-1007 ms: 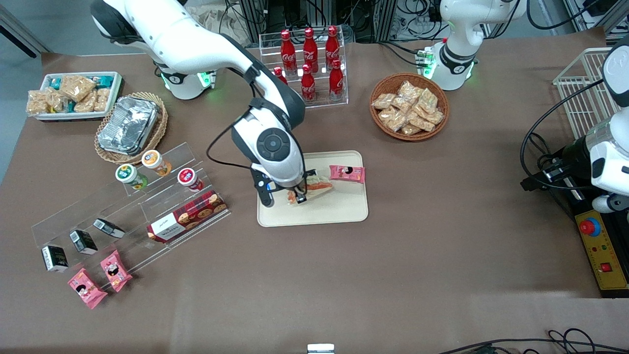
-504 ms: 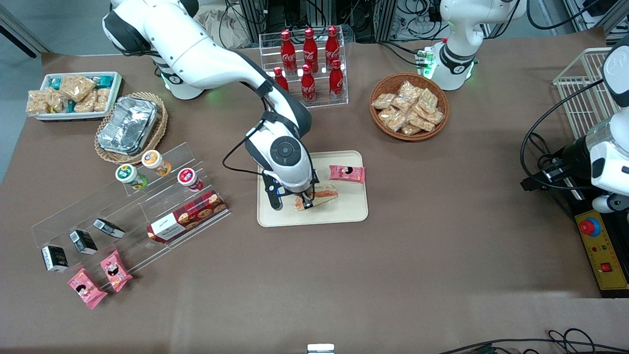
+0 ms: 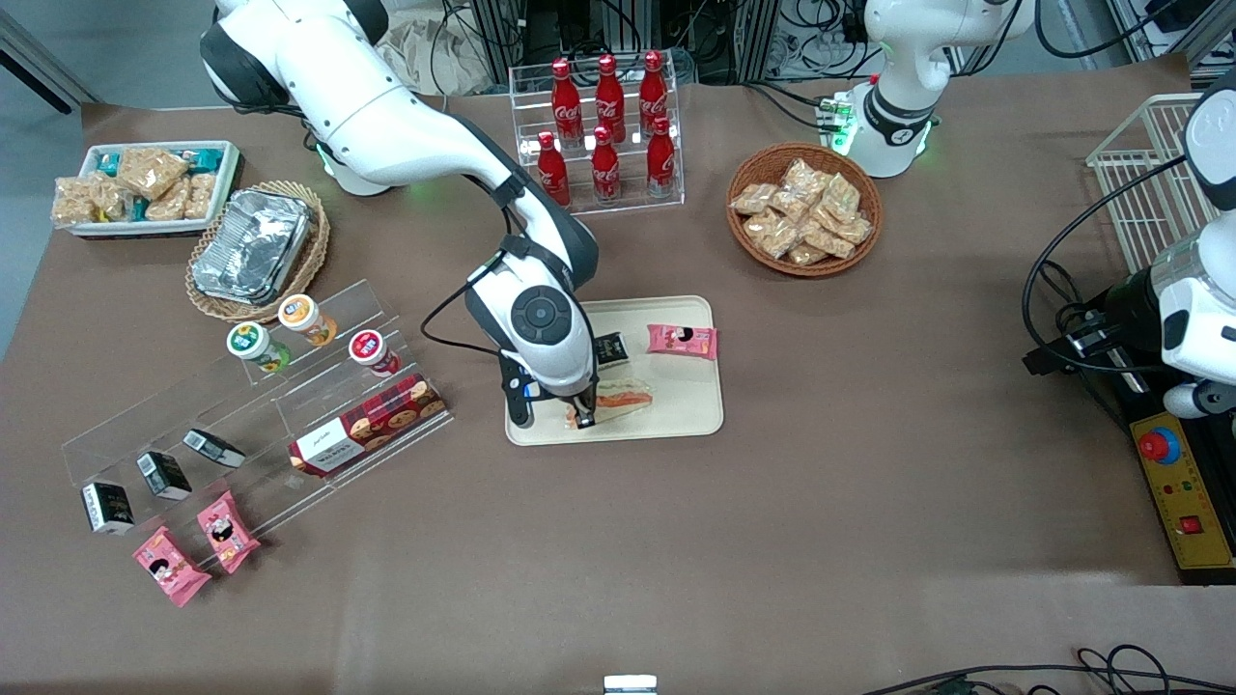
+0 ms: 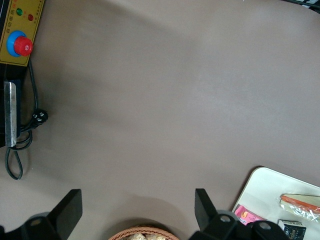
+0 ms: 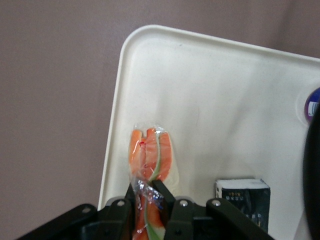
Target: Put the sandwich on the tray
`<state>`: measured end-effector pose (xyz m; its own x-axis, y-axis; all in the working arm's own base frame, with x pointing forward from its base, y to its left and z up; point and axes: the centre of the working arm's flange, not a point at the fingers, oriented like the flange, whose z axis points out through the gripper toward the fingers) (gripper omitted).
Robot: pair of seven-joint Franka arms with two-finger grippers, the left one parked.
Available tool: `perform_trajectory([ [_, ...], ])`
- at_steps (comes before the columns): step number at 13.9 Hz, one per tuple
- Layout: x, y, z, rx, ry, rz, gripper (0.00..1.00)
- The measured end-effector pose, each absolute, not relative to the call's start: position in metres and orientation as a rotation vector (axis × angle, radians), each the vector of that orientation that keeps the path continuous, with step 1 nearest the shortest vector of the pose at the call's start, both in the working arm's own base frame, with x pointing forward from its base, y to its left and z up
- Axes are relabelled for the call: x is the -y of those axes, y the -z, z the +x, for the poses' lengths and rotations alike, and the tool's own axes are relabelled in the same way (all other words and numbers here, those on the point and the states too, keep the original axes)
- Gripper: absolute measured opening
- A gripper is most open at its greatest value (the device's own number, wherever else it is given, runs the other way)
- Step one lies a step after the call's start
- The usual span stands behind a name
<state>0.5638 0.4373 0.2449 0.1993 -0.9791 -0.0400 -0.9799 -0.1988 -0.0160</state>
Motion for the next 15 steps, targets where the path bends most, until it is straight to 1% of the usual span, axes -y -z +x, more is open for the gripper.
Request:
perform_trajectory([
  [3, -0.427, -0.246, 0.572, -1.988, -0.031, -2.375, 0.16],
  [4, -0.426, -0.246, 0.574, -1.990, -0.030, -2.370, 0.22],
  [5, -0.426, -0.247, 0.575, -1.987, -0.027, -2.367, 0.30],
  [8, -0.428, -0.259, 0.579, -1.967, -0.015, -2.347, 0.60],
  [9, -0.428, -0.268, 0.581, -1.957, -0.008, -2.337, 0.69],
  [10, -0.426, -0.278, 0.585, -1.949, 0.000, -2.325, 0.80],
  [12, -0.417, -0.298, 0.591, -1.937, 0.011, -2.317, 0.97],
  [13, -0.413, -0.308, 0.593, -1.929, 0.014, -2.327, 0.99],
  [15, -0.405, -0.326, 0.593, -1.894, 0.006, -2.379, 0.99],
])
